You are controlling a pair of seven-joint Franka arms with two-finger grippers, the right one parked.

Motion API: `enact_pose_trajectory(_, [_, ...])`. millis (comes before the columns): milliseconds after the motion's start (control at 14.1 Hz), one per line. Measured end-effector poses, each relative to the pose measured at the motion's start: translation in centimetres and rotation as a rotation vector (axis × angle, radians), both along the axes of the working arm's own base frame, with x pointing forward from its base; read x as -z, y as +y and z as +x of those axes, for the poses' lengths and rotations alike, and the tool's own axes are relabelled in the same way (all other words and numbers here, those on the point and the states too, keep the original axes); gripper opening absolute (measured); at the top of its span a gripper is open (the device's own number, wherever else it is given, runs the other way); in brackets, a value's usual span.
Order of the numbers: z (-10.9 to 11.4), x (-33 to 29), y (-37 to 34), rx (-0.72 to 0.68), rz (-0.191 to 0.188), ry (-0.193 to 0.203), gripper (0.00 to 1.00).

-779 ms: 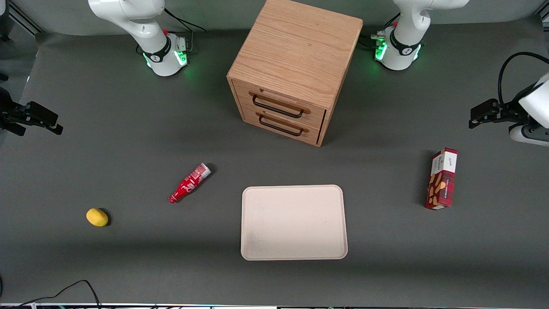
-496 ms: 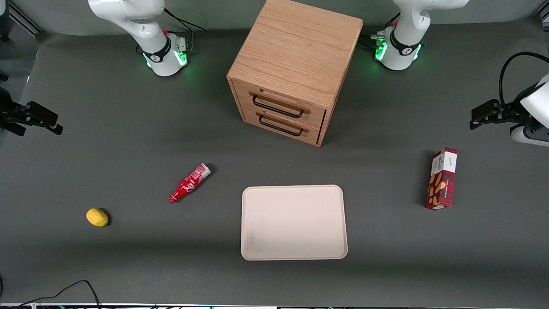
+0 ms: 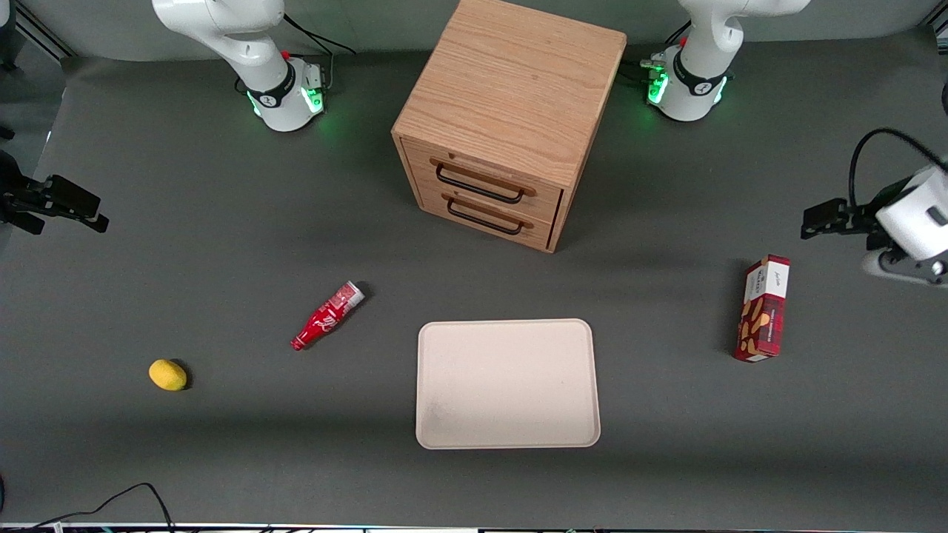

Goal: Place red cookie box on tray
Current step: 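Move the left gripper down over the upright red tartan cookie box, then close the left gripper around the cookie box's upper end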

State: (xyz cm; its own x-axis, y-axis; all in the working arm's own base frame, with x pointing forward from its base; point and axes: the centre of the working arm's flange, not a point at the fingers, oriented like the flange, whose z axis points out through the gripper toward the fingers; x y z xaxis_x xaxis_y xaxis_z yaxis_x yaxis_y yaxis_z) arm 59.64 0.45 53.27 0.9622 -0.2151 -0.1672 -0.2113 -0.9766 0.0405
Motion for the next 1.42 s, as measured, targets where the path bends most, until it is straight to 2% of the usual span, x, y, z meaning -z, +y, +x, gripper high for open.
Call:
enact_pose_trajectory(142, [1.7, 4.1, 1.0, 0.005, 0.005, 0.026, 1.0])
enact_pose_trajectory(354, [3.1, 10.5, 3.7, 0.041, 0.003, -0.007, 1.0])
enact_pose_trajectory(566, [2.2, 15.9, 5.3, 0.049, 0.003, -0.036, 1.0])
enact_pose_trajectory(850, [1.0, 20.8, 5.2, 0.121, 0.007, -0.117, 1.0])
enact_pose_trajectory(1062, [0.3, 23.8, 5.2, 0.147, 0.016, -0.159, 1.0])
enact_pose_trajectory(1416, [-0.3, 27.6, 5.3, 0.159, 0.026, -0.201, 1.0])
